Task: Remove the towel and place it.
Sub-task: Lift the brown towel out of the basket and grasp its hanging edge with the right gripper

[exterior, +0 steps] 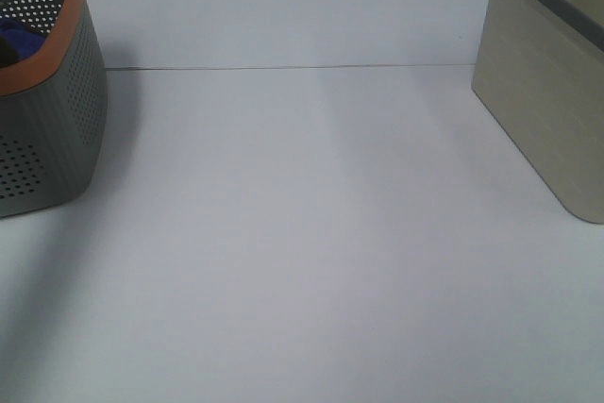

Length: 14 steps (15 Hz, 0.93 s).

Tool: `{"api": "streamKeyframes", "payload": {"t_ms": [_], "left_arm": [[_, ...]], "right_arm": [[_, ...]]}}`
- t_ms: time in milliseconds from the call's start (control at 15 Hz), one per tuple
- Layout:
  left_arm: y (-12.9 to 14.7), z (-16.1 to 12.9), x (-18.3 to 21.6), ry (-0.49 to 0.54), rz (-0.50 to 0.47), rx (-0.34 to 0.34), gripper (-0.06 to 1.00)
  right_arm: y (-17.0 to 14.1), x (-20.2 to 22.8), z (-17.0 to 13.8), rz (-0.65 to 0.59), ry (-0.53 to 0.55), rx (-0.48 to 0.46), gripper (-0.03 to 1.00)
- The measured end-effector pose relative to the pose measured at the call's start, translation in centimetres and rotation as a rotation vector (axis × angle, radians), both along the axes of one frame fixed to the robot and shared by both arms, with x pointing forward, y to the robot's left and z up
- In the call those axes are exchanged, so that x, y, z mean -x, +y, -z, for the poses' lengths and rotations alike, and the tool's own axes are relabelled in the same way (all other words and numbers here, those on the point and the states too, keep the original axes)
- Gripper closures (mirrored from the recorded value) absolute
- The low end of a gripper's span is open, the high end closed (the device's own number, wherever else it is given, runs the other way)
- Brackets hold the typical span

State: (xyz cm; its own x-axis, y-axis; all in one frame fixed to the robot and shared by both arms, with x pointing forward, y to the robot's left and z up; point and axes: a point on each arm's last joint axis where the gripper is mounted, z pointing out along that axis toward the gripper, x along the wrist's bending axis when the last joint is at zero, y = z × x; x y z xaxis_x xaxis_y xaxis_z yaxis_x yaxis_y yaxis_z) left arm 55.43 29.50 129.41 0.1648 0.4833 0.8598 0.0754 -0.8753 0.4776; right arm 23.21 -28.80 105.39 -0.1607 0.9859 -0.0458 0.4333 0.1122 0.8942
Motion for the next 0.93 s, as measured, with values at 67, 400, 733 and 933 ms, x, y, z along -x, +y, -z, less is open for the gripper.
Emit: {"api": "streamKeyframes", "payload": {"t_ms": [67, 400, 733, 933], "left_arm": [[-0.7, -0.2, 0.0, -0.023, 0.025, -0.004, 0.94], [-6.9, -1.5, 0.9, -0.156, 0.225, 0.002, 0.94], [-10.1, -2.2, 1.9, -0.243, 0.340, -0.056, 0.94], [-12.9, -0.6, 1.0, -0.187, 0.415, -0.055, 0.94]], "right_arm": [[0.0, 0.0, 0.0, 0.000, 0.000, 0.000, 0.34], [0.0, 0.0, 0.0, -0.003, 0.000, -0.004, 0.34], [0.6, -0.3, -0.3, -0.041, 0.009, -0.063, 0.34], [2.6, -4.1, -2.7, -0.249, -0.010, -0.176, 0.34]]}}
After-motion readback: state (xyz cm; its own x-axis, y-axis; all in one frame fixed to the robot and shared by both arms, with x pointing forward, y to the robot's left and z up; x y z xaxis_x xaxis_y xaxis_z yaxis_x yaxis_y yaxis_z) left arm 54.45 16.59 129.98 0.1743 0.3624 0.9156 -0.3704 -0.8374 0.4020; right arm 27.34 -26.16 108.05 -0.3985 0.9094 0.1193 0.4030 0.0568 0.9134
